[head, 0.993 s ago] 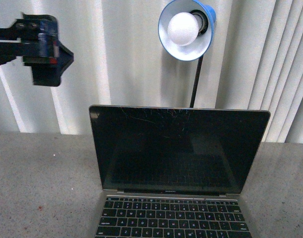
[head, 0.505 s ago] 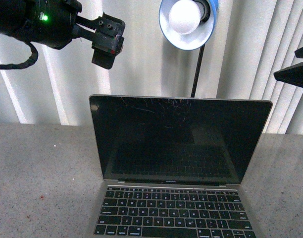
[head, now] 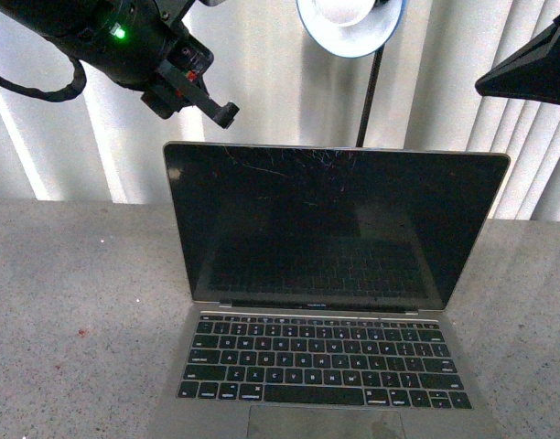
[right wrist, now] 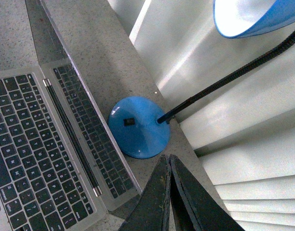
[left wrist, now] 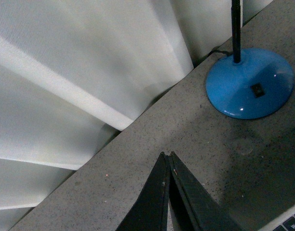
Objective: Close laptop
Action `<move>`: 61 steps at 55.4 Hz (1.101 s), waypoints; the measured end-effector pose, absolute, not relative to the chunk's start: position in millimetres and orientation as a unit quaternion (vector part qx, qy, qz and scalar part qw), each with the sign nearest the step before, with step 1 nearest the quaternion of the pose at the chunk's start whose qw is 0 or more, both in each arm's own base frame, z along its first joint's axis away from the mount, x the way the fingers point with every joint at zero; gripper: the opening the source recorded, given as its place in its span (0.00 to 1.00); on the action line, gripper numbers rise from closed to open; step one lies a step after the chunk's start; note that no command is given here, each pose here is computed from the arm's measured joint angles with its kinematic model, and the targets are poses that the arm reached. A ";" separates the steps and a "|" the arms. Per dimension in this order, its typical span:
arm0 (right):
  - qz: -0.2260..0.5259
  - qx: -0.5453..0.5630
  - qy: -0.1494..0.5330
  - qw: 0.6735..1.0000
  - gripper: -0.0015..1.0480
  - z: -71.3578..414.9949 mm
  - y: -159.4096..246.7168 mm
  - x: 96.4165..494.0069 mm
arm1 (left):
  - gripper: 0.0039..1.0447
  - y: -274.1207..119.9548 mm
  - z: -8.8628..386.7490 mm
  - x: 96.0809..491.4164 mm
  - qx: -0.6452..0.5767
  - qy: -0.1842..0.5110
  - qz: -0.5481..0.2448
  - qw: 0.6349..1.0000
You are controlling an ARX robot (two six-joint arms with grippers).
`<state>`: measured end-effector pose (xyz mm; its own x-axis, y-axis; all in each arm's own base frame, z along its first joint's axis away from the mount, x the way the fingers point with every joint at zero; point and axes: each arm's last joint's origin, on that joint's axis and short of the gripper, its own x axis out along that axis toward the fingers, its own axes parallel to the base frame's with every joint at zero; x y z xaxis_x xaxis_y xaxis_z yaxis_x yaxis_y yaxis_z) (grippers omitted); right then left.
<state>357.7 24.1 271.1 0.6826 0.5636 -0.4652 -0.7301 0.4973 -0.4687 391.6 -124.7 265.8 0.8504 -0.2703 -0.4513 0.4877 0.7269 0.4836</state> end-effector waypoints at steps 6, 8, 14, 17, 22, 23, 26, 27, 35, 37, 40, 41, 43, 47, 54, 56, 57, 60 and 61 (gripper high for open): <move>0.384 -0.342 0.131 0.848 0.03 271.4 25.8 364.6 | 0.03 -127.4 263.7 394.6 0.311 0.186 -0.213 0.907; 0.387 -0.344 0.134 0.845 0.03 271.3 26.5 366.9 | 0.03 -129.4 264.0 395.0 0.312 0.185 -0.216 0.907; 0.395 -0.354 0.141 0.836 0.03 270.8 30.6 370.8 | 0.03 -135.4 266.1 395.7 0.316 0.184 -0.233 0.901; 0.399 -0.357 0.143 0.833 0.03 270.5 33.0 372.2 | 0.03 -136.8 265.3 395.8 0.320 0.186 -0.236 0.899; 0.406 -0.366 0.147 0.824 0.03 268.4 36.5 374.4 | 0.03 -138.2 261.9 395.9 0.326 0.195 -0.241 0.893; 0.407 -0.367 0.147 0.824 0.03 268.1 36.9 374.7 | 0.03 -138.6 260.9 396.0 0.327 0.196 -0.242 0.892; 0.412 -0.370 0.151 0.819 0.03 265.9 38.7 376.7 | 0.03 -138.8 259.5 396.6 0.329 0.201 -0.244 0.890; 0.413 -0.371 0.152 0.818 0.03 265.2 39.0 377.6 | 0.03 -138.9 258.7 397.0 0.330 0.204 -0.245 0.889; 0.419 -0.379 0.159 0.810 0.03 259.2 39.6 381.9 | 0.03 -139.3 255.5 397.9 0.336 0.220 -0.252 0.880; 0.421 -0.380 0.160 0.808 0.03 258.6 39.7 382.5 | 0.03 -139.9 254.6 397.7 0.337 0.221 -0.256 0.879; 0.422 -0.381 0.160 0.807 0.03 258.2 39.9 383.0 | 0.03 -140.5 254.2 397.3 0.337 0.221 -0.261 0.877; 0.423 -0.380 0.161 0.806 0.03 257.7 39.9 383.3 | 0.03 -140.8 254.1 397.1 0.337 0.221 -0.262 0.877; 0.425 -0.381 0.163 0.805 0.03 257.3 40.4 383.6 | 0.03 -140.8 254.0 397.0 0.338 0.222 -0.263 0.876; 0.427 -0.383 0.161 0.803 0.03 256.6 41.8 385.6 | 0.03 -142.0 253.4 396.2 0.337 0.223 -0.269 0.874; 0.431 -0.384 0.161 0.800 0.03 255.0 45.3 387.7 | 0.03 -143.3 252.3 395.9 0.337 0.225 -0.273 0.873; 0.433 -0.385 0.161 0.799 0.03 254.5 46.2 388.0 | 0.03 -143.3 252.1 395.8 0.336 0.225 -0.274 0.872; 0.434 -0.385 0.162 0.798 0.03 254.0 46.6 388.2 | 0.03 -143.5 252.1 395.7 0.336 0.225 -0.275 0.872; 0.437 -0.386 0.163 0.796 0.03 253.1 48.0 388.3 | 0.03 -143.7 251.7 395.3 0.337 0.226 -0.280 0.870; 0.438 -0.386 0.164 0.795 0.03 252.9 48.6 388.2 | 0.03 -143.9 251.4 395.0 0.336 0.227 -0.282 0.869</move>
